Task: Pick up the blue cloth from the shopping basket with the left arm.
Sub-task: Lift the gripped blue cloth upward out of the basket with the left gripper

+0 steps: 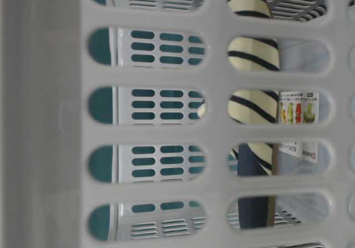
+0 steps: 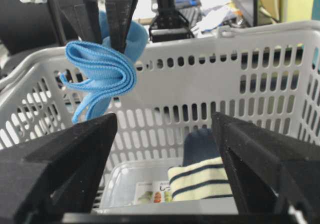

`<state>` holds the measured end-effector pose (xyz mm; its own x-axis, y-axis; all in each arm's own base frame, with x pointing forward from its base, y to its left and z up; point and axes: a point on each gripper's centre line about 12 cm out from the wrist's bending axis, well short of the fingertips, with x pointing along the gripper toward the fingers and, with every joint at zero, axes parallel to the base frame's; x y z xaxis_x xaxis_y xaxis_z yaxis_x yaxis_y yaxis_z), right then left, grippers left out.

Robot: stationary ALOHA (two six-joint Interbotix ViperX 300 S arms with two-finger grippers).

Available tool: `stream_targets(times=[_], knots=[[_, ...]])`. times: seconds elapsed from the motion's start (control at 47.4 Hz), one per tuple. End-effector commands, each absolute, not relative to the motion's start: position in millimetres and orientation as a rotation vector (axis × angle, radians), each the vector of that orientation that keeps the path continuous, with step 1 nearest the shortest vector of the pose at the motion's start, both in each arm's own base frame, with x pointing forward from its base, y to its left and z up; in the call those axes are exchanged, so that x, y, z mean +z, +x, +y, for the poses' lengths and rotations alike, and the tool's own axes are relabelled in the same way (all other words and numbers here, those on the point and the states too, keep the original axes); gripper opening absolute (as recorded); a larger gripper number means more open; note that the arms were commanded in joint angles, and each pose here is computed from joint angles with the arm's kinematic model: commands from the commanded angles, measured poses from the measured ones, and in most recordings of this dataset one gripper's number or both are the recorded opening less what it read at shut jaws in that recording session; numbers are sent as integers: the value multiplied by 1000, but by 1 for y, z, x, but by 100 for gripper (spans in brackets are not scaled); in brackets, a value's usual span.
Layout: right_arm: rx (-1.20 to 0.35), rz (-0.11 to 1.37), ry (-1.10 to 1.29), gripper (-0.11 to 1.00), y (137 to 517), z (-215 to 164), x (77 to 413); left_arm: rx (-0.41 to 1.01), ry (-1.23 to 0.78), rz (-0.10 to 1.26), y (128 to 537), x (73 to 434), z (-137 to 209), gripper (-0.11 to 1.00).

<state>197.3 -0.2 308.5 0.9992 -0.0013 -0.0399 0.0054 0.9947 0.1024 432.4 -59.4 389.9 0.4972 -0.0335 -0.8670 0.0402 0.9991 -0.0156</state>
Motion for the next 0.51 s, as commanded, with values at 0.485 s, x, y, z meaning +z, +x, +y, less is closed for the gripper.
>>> stream_targets(times=[0.485], knots=[[-1,25,101,74,198,0,312,-39,0,1003,429,406,-55,14]])
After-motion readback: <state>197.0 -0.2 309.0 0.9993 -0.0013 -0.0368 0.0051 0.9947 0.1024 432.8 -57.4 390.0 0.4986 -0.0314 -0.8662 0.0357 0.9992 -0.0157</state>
